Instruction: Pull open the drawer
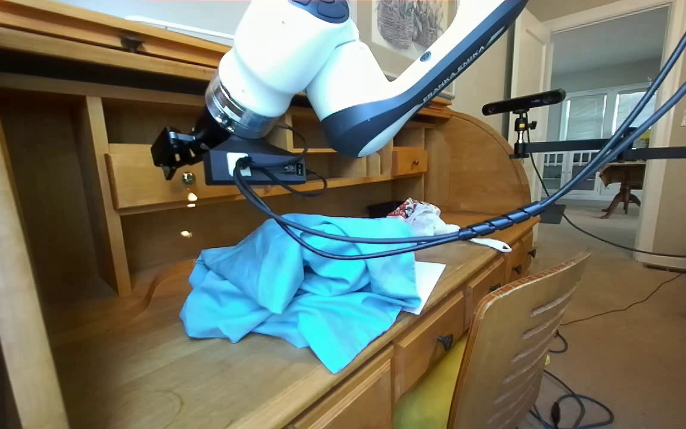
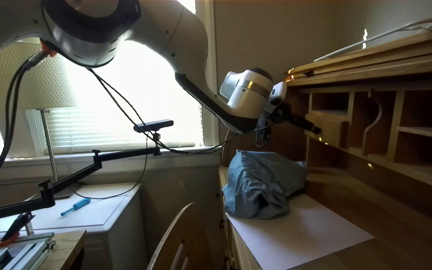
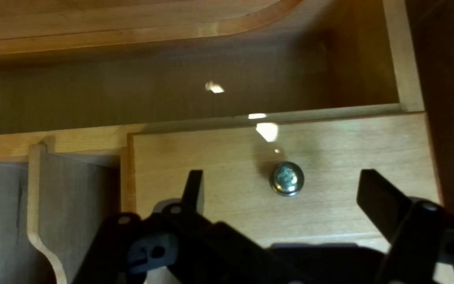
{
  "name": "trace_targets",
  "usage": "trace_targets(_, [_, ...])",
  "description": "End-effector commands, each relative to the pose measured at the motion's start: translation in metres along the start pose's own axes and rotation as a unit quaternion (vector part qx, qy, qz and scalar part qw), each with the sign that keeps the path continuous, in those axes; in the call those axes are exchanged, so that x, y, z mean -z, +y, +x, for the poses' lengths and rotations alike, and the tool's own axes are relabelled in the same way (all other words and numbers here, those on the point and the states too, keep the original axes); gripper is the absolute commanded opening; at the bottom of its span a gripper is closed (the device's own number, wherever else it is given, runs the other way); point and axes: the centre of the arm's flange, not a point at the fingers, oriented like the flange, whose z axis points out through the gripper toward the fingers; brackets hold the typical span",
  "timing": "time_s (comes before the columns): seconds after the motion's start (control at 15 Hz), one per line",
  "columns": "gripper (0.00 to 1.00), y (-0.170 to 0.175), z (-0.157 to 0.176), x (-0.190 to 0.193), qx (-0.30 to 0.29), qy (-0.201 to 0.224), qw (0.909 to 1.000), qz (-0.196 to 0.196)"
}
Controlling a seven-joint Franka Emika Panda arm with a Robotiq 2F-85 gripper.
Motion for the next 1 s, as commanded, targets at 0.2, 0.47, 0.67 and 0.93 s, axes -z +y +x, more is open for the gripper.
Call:
trace_targets(0.2, [0.62, -0.0055, 0.0014, -0.0008, -0.010, 0.030, 0.9992, 0.024])
trace_targets(0.47, [0.32, -0.0060, 0.0038, -0.0001, -0.010, 0.036, 0.9989, 0.030])
trace_targets(0.67, [0.17, -0.0047, 0.0041, -0.0012, -0.007, 0.039, 0.9988, 0.029])
trace_targets(0.93, [0.21, -0.0023, 0.0032, -0.0029, -0.006, 0.039, 0.9989, 0.025])
